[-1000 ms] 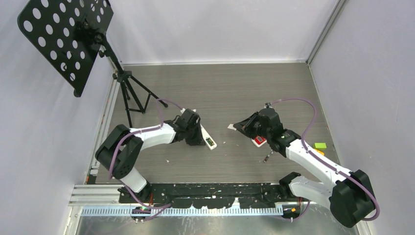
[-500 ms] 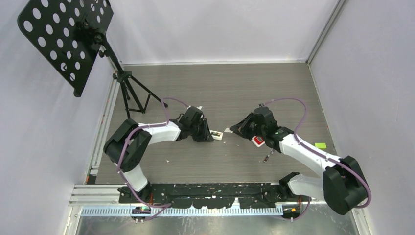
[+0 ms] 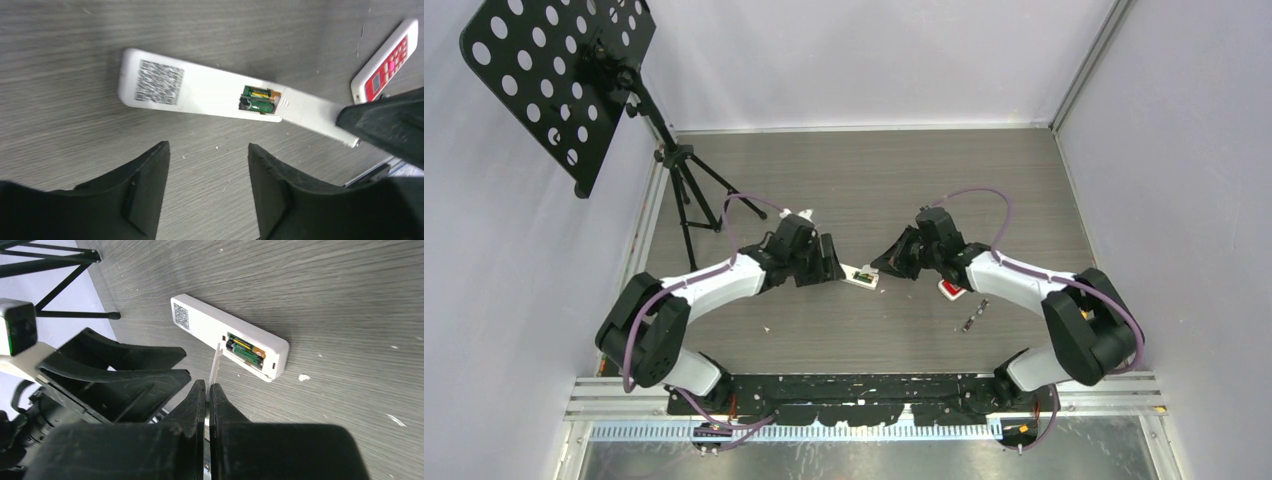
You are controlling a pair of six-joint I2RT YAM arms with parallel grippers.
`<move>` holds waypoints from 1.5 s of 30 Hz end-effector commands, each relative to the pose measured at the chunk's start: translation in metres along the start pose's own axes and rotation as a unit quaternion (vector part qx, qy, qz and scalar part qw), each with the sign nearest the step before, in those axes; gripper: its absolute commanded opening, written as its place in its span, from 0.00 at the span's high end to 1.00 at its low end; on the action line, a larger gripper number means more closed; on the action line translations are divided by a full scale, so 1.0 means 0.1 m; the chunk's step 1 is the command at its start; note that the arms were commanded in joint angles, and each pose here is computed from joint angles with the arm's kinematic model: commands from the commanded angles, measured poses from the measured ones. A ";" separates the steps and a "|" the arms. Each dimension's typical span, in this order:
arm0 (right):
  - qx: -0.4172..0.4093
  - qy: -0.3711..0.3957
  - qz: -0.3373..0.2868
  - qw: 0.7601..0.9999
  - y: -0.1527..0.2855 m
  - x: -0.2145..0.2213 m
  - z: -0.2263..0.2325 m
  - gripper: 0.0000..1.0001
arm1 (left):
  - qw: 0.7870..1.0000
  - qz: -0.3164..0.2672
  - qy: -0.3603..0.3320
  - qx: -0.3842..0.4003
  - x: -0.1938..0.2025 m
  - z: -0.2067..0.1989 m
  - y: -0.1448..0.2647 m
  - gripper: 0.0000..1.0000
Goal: Load the batteries into the remote control
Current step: Adjust the remote control at the center of the board, then load the battery cover into the remote control.
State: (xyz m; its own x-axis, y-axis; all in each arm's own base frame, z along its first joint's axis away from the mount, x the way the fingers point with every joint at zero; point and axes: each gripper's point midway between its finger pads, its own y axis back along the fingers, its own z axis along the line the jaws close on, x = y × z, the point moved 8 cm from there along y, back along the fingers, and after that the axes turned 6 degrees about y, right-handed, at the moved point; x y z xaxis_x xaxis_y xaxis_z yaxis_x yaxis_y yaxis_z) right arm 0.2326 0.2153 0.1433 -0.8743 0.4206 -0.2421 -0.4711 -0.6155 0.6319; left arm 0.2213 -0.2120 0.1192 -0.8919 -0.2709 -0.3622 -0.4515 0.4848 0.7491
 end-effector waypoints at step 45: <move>0.009 -0.002 0.011 1.000 -0.34 0.06 0.13 0.98 | 0.999 0.006 0.045 -0.001 -0.33 0.39 -0.15 0.50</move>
State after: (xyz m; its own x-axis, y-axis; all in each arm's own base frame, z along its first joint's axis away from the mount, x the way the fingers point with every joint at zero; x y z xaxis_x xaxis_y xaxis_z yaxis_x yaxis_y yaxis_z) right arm 0.2415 0.2423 0.1237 -0.8904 0.4032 -0.2114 -0.4344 -0.6135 0.6595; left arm 0.2519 -0.1769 0.0955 -0.8977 -0.3461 -0.2728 -0.4179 0.4720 0.7762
